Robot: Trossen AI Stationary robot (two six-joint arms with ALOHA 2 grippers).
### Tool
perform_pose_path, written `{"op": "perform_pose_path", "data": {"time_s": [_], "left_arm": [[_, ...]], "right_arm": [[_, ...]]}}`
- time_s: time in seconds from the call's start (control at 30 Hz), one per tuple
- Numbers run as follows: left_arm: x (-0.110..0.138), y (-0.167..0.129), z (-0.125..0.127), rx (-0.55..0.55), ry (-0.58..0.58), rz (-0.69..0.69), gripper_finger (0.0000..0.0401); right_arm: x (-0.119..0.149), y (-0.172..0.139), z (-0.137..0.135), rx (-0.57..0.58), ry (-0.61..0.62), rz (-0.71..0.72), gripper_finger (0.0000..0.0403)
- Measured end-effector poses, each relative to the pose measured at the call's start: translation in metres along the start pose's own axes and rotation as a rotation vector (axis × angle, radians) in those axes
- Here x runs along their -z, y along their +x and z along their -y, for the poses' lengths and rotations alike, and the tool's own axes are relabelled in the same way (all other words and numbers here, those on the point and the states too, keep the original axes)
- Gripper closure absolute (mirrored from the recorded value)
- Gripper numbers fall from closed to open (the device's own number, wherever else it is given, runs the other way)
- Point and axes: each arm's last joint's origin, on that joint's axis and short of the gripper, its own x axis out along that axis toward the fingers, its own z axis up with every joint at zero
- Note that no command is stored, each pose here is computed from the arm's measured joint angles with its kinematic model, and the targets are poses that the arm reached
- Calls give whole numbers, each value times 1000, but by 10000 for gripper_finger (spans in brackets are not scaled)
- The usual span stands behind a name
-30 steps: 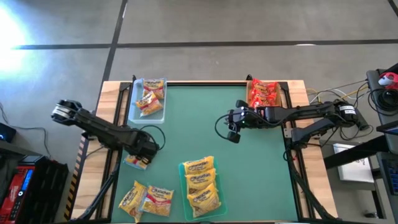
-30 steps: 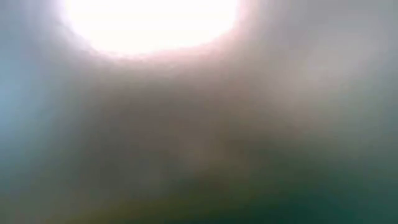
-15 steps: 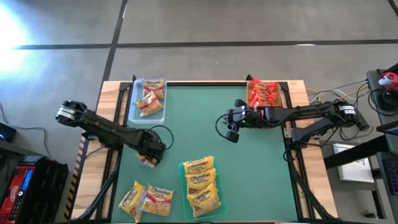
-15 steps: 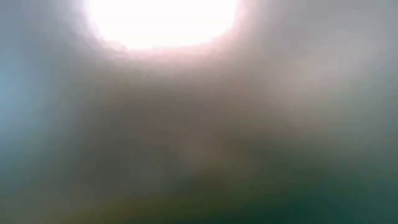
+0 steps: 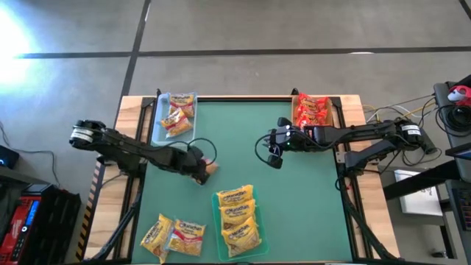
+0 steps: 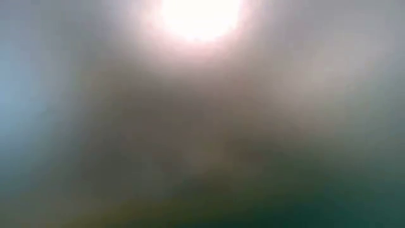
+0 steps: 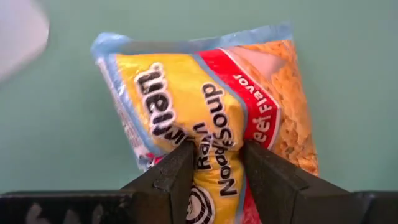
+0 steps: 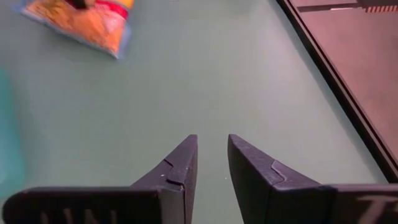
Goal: Sort Maruchan noodles
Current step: Put the top blue noodle pack into the transparent bin
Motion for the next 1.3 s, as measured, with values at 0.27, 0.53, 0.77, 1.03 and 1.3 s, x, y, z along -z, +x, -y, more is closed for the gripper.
{"op": "perform_pose_path", "data": {"time_s": [0.27, 0.53, 0.77, 1.03, 1.3], "left_arm": [[-43, 19, 1, 22, 12, 268, 276], [-74, -2, 4, 21, 117, 321, 276], [-56, -30, 8, -101, 142, 59, 276], [-16, -21, 4, -153, 63, -69, 276], [-8, -3, 3, -44, 21, -52, 276]], "right_arm": [[0, 0, 0, 0, 5, 1, 328], [0, 0, 0, 0, 5, 1, 333], [2, 1, 0, 1, 2, -9, 332], [16, 7, -1, 2, -5, -43, 333], [23, 10, -2, 4, 37, -58, 333]]}}
